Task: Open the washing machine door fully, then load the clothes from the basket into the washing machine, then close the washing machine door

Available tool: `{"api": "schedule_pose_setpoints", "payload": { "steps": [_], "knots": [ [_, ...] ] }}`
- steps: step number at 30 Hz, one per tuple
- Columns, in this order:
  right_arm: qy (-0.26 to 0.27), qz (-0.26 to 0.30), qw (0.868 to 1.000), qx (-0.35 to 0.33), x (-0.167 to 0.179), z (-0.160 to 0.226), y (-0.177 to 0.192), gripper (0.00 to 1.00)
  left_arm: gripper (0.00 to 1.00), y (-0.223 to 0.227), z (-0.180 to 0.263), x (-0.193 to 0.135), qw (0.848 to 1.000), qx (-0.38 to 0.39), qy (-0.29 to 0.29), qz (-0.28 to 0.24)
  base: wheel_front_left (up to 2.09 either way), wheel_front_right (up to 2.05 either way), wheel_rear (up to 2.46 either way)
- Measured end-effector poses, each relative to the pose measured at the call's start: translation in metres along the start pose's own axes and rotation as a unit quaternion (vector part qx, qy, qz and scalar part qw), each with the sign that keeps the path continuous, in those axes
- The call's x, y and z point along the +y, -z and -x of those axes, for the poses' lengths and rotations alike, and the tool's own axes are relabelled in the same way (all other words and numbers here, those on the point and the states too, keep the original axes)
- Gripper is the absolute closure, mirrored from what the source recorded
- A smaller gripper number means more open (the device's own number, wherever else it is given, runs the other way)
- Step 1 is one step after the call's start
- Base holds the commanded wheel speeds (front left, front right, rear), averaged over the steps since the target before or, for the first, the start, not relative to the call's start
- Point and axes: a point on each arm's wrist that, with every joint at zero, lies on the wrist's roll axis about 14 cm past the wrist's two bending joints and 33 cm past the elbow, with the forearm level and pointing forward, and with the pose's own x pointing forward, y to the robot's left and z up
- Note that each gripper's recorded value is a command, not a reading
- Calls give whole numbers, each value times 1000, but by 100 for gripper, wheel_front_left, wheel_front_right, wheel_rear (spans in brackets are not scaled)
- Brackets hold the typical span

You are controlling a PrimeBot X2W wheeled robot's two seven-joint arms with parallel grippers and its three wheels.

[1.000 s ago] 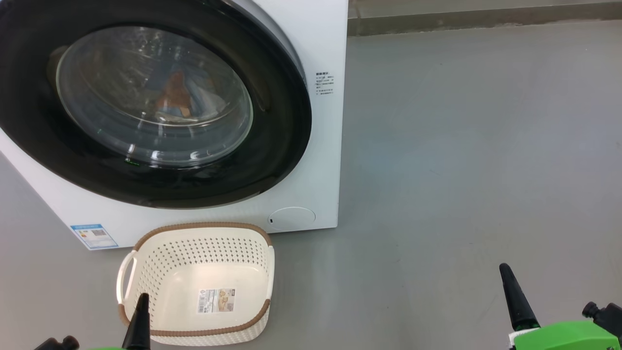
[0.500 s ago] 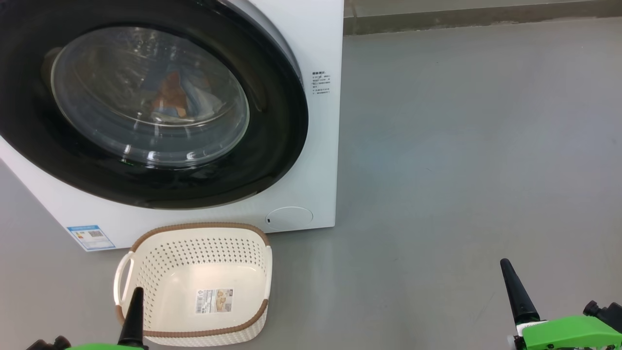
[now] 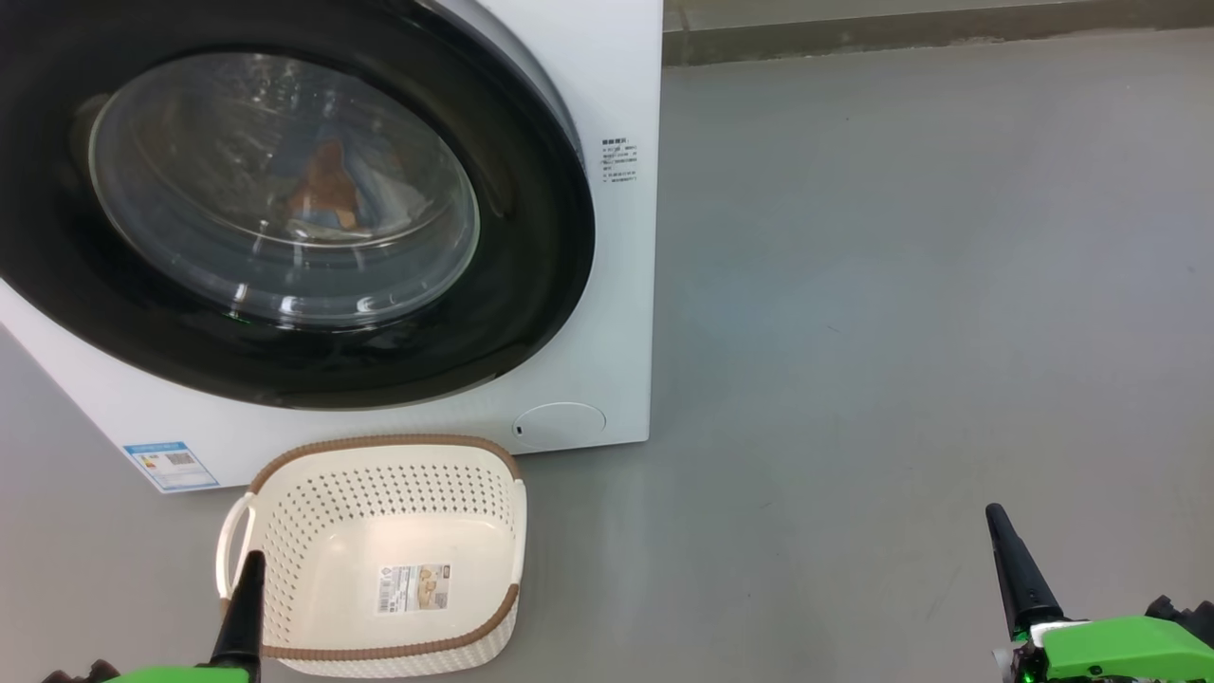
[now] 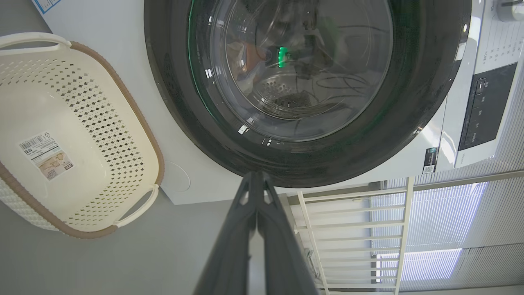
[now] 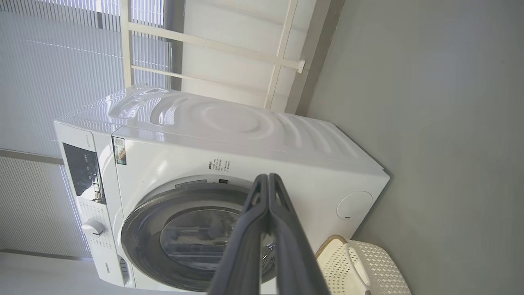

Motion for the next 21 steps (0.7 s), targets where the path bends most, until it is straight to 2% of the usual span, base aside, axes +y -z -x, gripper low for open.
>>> {"api": "schedule_pose_setpoints", "payload": {
  "steps": [18,21],
  "knots": [
    [-4,-95,995,-5,1,-4,-6,100,100,-10,-6,-9,995,-8,27,99,0,0,0],
    [-9,-97,995,-4,4,-7,-6,100,100,-11,-7,-10,994,-9,30,102,0,0,0]
  ]
}}
